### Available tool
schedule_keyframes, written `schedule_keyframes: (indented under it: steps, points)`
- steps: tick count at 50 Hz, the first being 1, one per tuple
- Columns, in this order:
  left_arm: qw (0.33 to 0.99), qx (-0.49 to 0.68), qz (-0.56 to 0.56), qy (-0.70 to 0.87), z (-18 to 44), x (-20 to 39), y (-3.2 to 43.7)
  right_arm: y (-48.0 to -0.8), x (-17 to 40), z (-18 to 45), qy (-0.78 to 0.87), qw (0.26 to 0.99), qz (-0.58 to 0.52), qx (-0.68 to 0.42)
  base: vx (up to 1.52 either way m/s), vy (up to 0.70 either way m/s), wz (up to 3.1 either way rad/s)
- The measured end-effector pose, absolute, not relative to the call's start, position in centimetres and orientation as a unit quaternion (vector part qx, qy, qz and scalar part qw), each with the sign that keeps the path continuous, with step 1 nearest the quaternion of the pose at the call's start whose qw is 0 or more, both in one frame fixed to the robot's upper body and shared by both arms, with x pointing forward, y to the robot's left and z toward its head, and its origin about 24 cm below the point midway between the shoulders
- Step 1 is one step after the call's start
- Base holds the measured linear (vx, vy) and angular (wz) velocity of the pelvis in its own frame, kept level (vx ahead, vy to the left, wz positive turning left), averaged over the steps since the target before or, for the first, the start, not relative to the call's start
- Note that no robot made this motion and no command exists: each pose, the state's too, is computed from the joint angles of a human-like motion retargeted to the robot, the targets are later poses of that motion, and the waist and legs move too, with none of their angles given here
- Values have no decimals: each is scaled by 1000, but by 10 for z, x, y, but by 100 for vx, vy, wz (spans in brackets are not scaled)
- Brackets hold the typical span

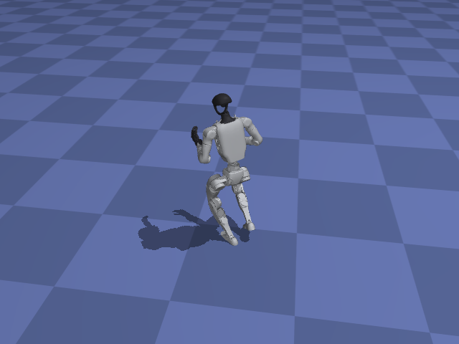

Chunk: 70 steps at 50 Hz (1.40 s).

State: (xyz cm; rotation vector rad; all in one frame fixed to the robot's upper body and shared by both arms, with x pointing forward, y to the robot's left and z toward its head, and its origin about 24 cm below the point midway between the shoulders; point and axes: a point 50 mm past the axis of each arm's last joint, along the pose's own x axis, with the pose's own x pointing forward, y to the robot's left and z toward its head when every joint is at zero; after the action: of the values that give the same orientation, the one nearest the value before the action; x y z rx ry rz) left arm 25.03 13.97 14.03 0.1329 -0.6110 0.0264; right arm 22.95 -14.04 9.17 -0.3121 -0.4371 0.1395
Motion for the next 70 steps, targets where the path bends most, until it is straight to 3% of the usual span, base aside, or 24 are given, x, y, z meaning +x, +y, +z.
schedule_keyframes:
  steps: [12, 16, 26, 32, 50, 60, 70]
  points:
    - [991, 96, 44, -86, 42, 214, 175, -139, 249, 149, -347, 927, -7, -144, 7, -10, 16]
    - [993, 99, 52, -48, 26, 204, 179, -141, 249, 131, -314, 936, 1, -158, 3, -2, 17]
    - [982, 128, 24, -136, 61, 227, 166, -151, 237, 63, -161, 958, 70, -228, 0, 3, 34]
    - [987, 125, 10, -97, 43, 223, 164, -160, 229, 42, -105, 968, 65, -221, -2, 0, 1]
    - [977, 179, 76, -83, 30, 213, 190, -184, 238, 49, -128, 960, -37, -247, -6, 0, 23]
    - [977, 167, 88, -100, 40, 216, 196, -187, 247, 70, -173, 942, -36, -285, -5, 0, 13]
    - [970, 183, 86, -132, 51, 223, 194, -192, 238, 49, -128, 935, 7, -332, -2, 1, 30]
